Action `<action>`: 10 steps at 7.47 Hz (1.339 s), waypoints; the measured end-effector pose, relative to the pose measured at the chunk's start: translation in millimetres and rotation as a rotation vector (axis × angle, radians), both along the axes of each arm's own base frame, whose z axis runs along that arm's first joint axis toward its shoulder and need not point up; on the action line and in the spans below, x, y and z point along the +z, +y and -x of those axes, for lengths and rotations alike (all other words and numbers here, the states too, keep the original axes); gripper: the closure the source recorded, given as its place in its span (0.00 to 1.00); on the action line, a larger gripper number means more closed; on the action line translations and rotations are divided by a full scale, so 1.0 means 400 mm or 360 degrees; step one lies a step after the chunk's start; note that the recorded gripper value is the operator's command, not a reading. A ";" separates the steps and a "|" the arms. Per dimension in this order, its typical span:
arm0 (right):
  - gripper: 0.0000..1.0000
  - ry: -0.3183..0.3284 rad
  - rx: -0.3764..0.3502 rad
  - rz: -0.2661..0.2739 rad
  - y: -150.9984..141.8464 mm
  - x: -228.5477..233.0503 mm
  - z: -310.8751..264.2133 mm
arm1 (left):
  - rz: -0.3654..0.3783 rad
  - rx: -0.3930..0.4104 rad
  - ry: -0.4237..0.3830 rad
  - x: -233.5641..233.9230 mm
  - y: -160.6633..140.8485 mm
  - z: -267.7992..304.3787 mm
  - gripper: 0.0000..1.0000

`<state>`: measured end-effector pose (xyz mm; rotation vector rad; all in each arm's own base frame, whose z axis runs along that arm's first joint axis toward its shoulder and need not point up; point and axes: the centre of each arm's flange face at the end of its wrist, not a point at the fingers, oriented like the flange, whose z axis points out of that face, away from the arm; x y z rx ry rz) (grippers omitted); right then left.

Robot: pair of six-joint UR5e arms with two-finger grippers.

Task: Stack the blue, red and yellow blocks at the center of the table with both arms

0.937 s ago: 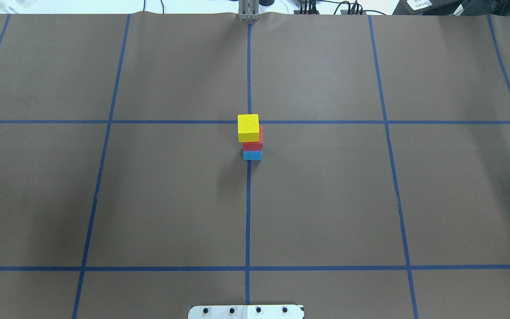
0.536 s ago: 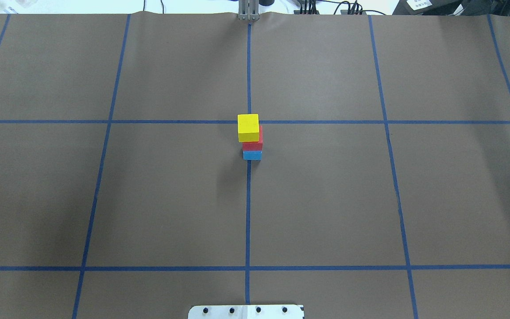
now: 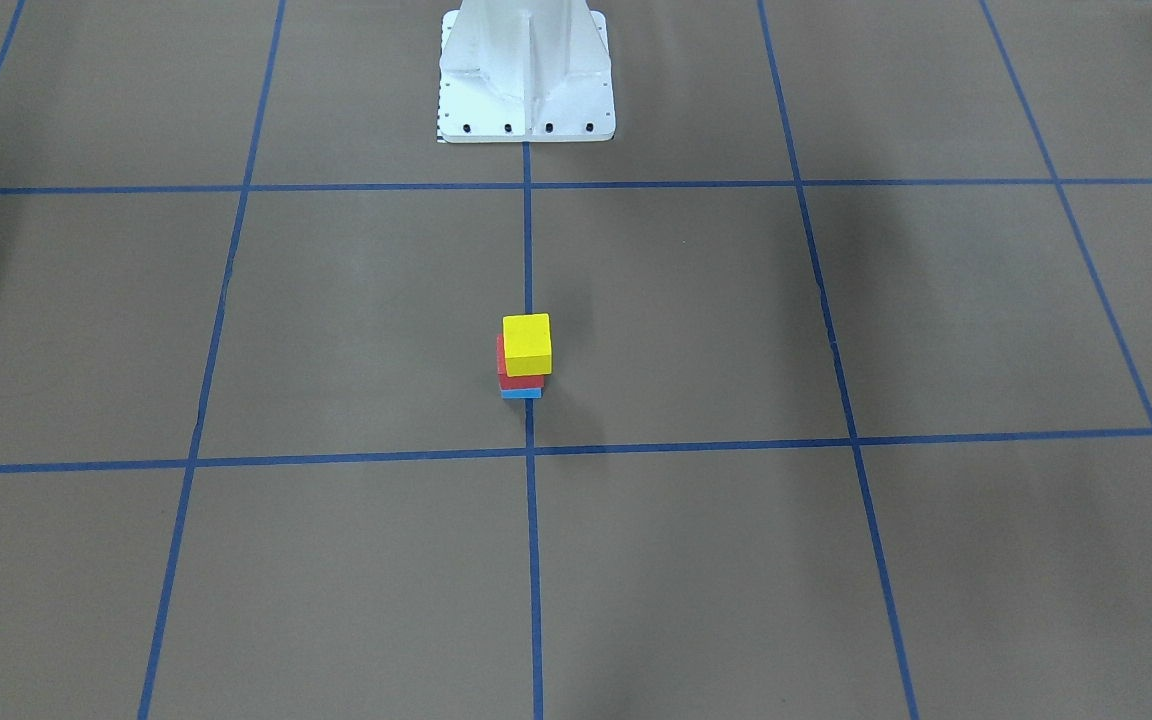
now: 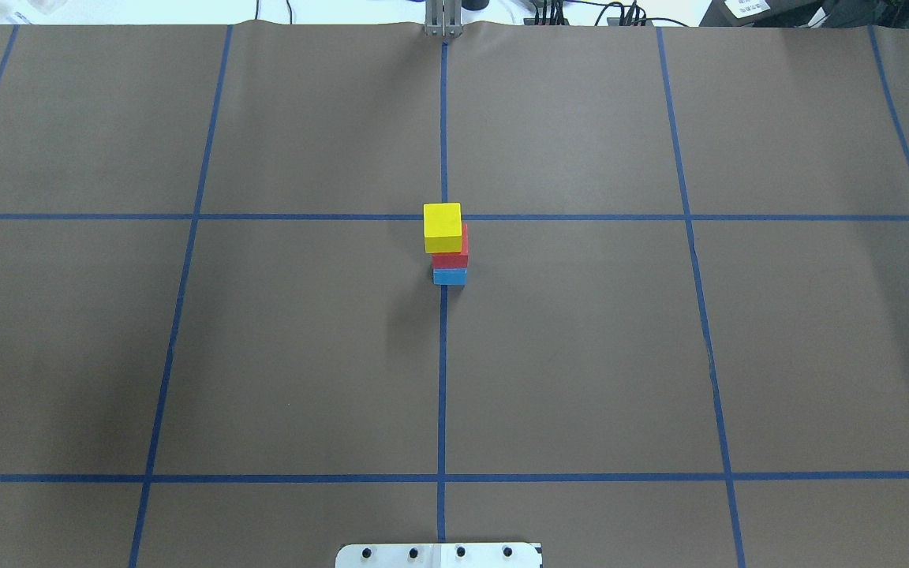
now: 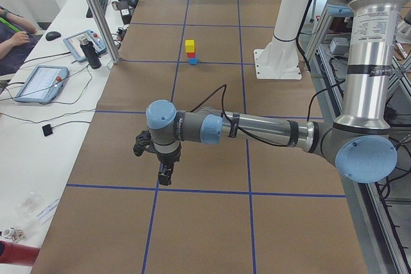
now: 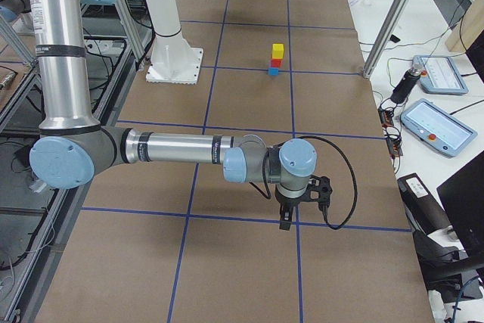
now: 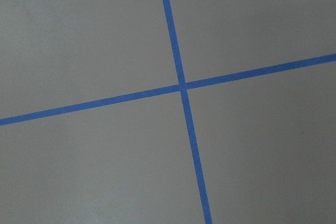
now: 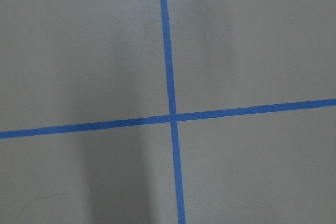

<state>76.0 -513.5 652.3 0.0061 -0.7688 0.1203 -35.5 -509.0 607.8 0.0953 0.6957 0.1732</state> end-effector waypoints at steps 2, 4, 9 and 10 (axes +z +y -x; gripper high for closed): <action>0.00 -0.0005 -0.0005 -0.0016 0.001 -0.004 -0.006 | 0.0000 -0.0001 0.0000 -0.001 0.000 0.000 0.00; 0.00 -0.0018 -0.0006 -0.0022 -0.004 -0.016 -0.005 | 0.0002 -0.0001 0.0000 -0.001 -0.001 0.000 0.00; 0.00 -0.0066 -0.0044 0.0033 0.001 -0.031 0.025 | 0.0003 -0.0002 -0.0002 0.000 -0.001 0.000 0.00; 0.00 -0.0073 -0.0054 0.0057 0.004 -0.035 0.028 | 0.0003 -0.0002 -0.0002 0.000 -0.001 0.000 0.00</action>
